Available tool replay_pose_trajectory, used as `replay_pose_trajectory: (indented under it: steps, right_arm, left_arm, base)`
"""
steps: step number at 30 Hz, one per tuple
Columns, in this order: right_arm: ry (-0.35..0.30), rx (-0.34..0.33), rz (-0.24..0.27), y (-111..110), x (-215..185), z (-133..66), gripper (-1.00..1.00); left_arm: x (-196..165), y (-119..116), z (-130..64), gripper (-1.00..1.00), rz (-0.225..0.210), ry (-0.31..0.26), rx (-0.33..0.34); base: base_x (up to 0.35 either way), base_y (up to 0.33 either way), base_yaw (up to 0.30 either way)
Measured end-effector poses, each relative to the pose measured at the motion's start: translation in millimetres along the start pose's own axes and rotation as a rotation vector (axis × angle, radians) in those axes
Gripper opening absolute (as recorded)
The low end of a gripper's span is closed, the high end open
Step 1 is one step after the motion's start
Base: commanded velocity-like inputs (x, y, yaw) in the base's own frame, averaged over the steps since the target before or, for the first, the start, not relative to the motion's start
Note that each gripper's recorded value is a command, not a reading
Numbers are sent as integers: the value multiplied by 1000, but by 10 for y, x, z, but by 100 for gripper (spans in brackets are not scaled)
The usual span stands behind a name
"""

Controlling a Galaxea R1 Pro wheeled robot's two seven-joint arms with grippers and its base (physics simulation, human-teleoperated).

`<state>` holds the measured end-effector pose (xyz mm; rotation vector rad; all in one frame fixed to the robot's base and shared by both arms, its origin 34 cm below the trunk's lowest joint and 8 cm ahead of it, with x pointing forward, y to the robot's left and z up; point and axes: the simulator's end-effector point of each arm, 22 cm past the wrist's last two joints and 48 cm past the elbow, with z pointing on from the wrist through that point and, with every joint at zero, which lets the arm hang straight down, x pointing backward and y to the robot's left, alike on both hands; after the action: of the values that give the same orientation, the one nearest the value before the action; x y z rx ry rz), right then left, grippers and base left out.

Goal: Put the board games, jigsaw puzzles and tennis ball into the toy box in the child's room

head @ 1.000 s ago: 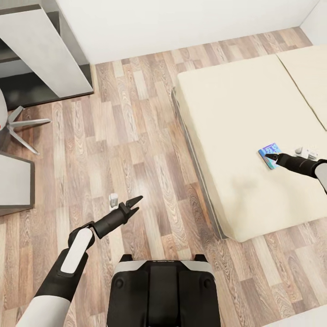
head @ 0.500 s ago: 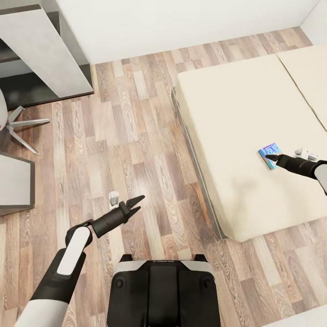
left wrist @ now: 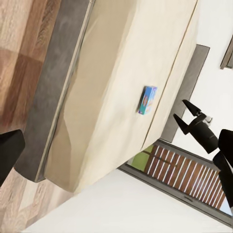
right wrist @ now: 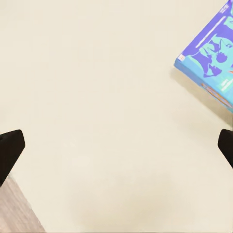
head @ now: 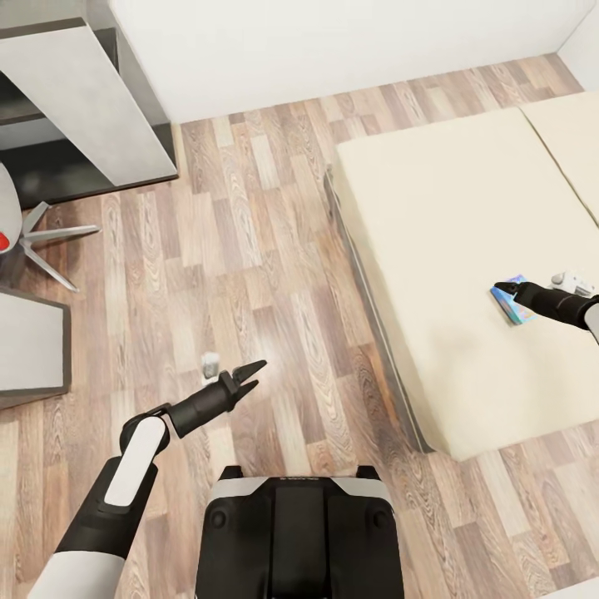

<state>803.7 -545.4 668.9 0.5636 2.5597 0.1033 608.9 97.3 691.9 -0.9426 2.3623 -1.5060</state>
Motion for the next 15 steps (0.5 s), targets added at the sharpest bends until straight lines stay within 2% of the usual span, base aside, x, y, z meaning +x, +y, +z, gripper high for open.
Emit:
replay_pose_trajectory:
  steps: [6, 11, 15]
  right_arm:
    - [-13, 56, 14, -166, -55, -33, 100]
    - [-22, 88, 18, -263, -99, -61, 100]
    - [-33, 110, 21, -355, -161, -100, 100]
  left_arm:
    - [17, 12, 8, 100, -1, 3, -4]
    - [20, 16, 11, 100, -1, 4, -6]
    - [9, 24, 7, 100, -1, 1, -10]
  base:
    - [239, 209, -54]
    - [207, 178, -189]
    - [99, 85, -243]
